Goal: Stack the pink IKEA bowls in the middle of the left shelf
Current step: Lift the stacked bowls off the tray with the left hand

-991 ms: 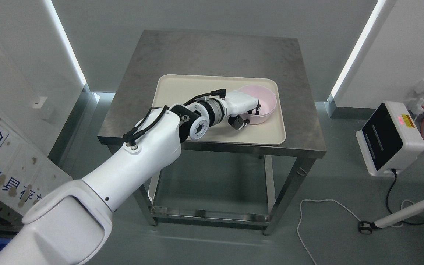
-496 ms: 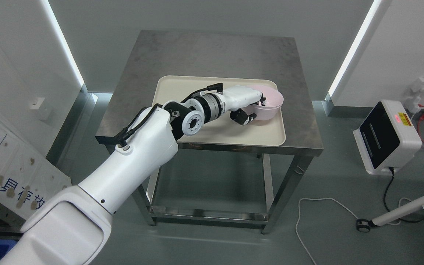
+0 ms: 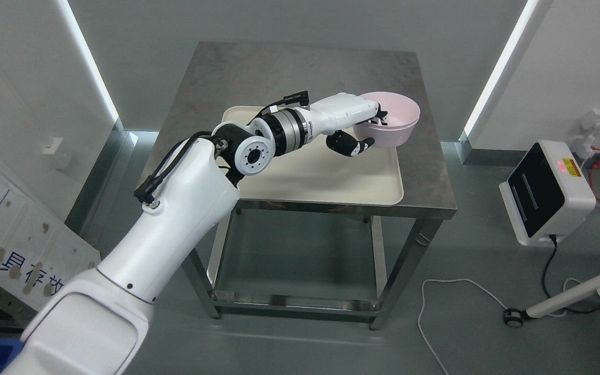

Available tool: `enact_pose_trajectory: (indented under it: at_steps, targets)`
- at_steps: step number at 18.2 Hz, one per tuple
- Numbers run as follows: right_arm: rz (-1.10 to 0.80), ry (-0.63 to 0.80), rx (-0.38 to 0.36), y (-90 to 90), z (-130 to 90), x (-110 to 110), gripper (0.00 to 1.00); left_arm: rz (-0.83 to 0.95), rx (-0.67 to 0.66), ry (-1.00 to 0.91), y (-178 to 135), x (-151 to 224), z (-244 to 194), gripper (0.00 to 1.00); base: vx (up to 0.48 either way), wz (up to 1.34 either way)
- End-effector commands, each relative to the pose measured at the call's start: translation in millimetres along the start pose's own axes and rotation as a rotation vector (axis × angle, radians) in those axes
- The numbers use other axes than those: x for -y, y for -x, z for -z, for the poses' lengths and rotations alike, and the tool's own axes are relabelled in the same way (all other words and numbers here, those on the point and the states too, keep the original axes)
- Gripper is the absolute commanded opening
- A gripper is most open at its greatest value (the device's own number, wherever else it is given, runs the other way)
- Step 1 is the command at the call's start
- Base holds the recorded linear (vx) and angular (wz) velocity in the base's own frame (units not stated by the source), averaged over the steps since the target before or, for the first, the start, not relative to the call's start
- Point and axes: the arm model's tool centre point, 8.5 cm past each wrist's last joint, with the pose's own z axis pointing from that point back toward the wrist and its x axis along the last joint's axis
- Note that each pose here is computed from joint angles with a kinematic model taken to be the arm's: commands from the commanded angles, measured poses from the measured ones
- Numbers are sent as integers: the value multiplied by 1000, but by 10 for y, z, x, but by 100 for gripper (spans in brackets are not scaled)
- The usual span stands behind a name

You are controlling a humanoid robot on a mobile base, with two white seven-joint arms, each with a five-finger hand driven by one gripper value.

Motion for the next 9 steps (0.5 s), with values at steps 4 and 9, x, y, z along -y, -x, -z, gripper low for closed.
enact_pose_trajectory:
  at_steps: [4, 9]
  targets:
    - [66, 17, 0, 85, 6, 109, 100, 30, 172, -261, 98, 27, -1105, 2, -14, 4]
    - [66, 17, -2, 86, 6, 108, 100, 106, 243, -319, 31, 210, -1381, 3, -71, -5]
